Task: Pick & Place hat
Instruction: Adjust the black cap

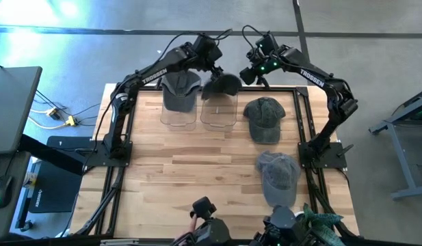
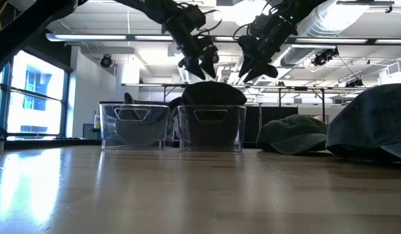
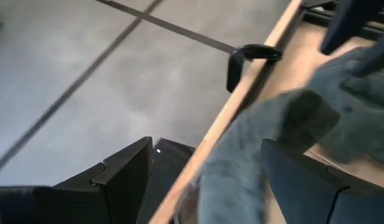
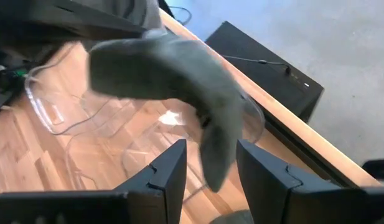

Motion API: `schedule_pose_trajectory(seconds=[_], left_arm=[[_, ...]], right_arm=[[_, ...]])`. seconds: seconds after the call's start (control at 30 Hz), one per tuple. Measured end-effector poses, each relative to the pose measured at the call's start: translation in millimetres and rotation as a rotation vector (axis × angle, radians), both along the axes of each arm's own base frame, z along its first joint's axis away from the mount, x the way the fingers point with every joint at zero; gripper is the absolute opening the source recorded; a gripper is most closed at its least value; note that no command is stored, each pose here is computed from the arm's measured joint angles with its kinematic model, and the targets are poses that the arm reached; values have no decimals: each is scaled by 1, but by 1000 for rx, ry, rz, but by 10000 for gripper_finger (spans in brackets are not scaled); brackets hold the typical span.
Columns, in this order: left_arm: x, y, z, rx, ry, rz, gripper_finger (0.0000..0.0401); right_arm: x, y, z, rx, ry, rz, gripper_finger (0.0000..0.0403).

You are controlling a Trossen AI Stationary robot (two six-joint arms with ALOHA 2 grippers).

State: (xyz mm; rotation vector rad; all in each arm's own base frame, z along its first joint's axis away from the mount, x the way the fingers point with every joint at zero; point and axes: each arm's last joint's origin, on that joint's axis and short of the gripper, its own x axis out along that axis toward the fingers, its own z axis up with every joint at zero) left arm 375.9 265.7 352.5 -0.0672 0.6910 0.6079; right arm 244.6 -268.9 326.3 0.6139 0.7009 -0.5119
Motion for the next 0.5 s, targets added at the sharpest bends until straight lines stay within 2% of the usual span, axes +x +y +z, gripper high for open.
schedule_pose_trajectory(seconds=[0.2,0.27,0.37,0.5], left_arm=[[-5,-6,16,-24,2,1,291],[-6,-7,14,-49,9,-19,291],[-8,-9,13,-79,30,-52,291],[-16,-16,19,-101,58,-64,291]], right_arm=[[-2,2,-2,17,30,1,135],[1,5,-2,16,26,53,135],[9,19,-5,-44,66,246,135],[25,49,-9,-131,97,590,135]])
